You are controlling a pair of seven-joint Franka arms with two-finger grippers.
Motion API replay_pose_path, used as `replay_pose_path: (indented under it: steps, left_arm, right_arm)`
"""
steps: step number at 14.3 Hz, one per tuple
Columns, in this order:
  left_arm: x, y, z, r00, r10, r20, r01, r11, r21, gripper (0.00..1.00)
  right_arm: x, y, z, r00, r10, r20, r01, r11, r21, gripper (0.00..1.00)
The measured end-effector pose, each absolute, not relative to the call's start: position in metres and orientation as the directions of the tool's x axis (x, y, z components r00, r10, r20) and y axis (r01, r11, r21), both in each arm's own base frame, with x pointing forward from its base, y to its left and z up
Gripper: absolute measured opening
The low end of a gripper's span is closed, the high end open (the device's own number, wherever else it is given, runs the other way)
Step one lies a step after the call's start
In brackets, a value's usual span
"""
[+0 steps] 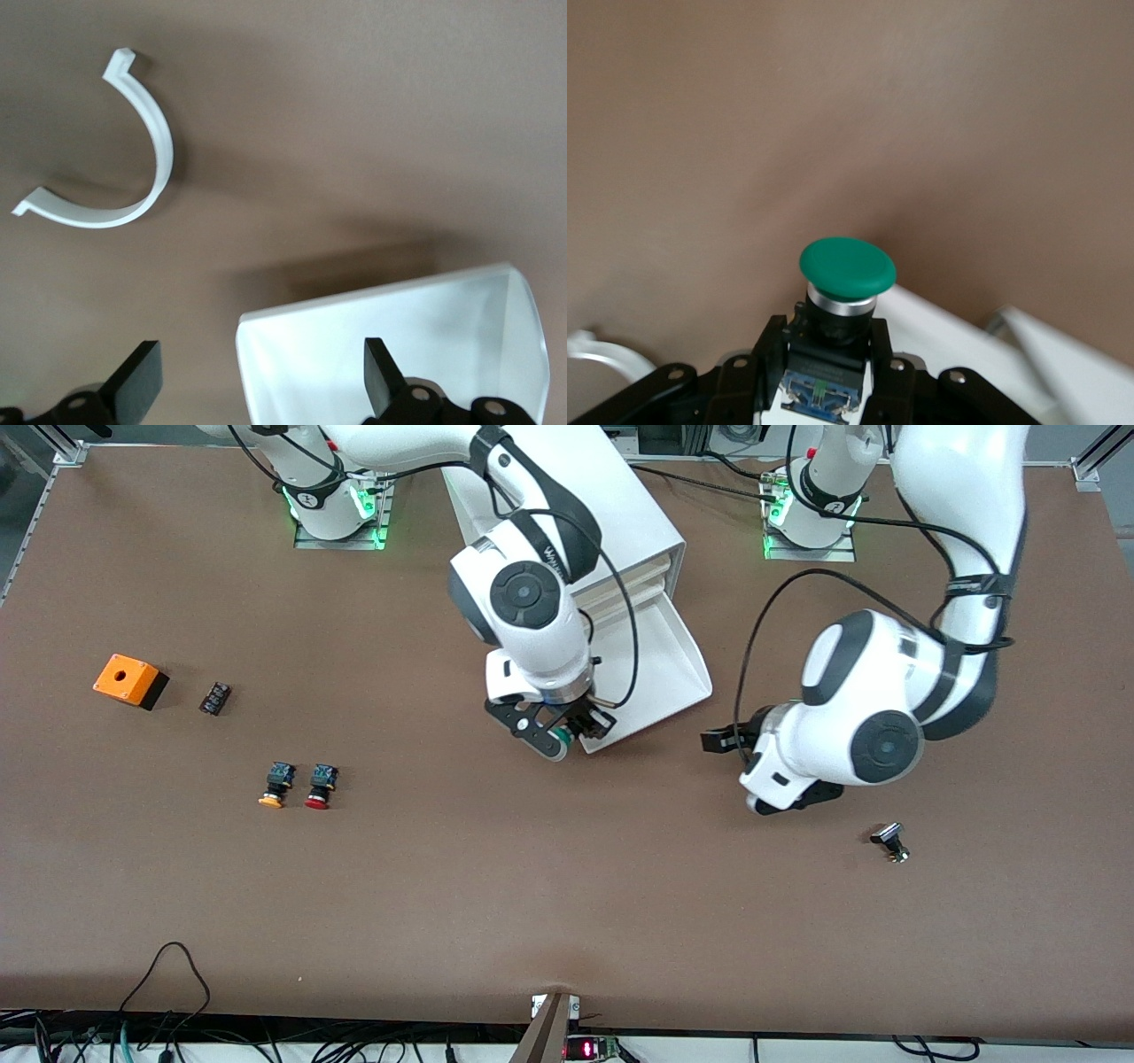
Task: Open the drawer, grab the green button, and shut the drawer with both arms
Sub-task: 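Move the button with the right gripper while the left gripper shuts the drawer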
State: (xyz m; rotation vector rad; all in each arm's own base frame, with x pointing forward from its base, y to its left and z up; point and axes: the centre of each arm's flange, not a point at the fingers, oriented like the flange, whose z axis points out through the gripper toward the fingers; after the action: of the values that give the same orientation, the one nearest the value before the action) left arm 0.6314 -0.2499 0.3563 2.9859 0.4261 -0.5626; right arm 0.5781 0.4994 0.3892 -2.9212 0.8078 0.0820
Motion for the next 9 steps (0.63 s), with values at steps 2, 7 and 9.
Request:
replay_pose_path:
  steps: [2, 7, 9]
  left_arm:
    - [0.627, -0.256, 0.329, 0.894, 0.293, -0.338, 0.318, -0.948, 0.019, 1.00]
    - [0.602, -0.284, 0.273, 0.890, 0.383, -0.247, 0.391, -0.920, -0.017, 1.00]
    - [0.586, -0.303, 0.255, 0.891, 0.400, -0.215, 0.409, -0.913, -0.007, 1.00]
  right_arm:
    - [0.601, 0.458, 0.385, 0.930, -0.356, -0.091, -0.362, -0.930, -0.060, 0.42]
    - [0.640, 0.354, 0.361, 0.986, -0.106, -0.131, -0.111, -0.993, -0.033, 0.42]
    - [0.644, 0.318, 0.348, 0.991, -0.026, -0.132, -0.029, -0.999, -0.021, 0.42]
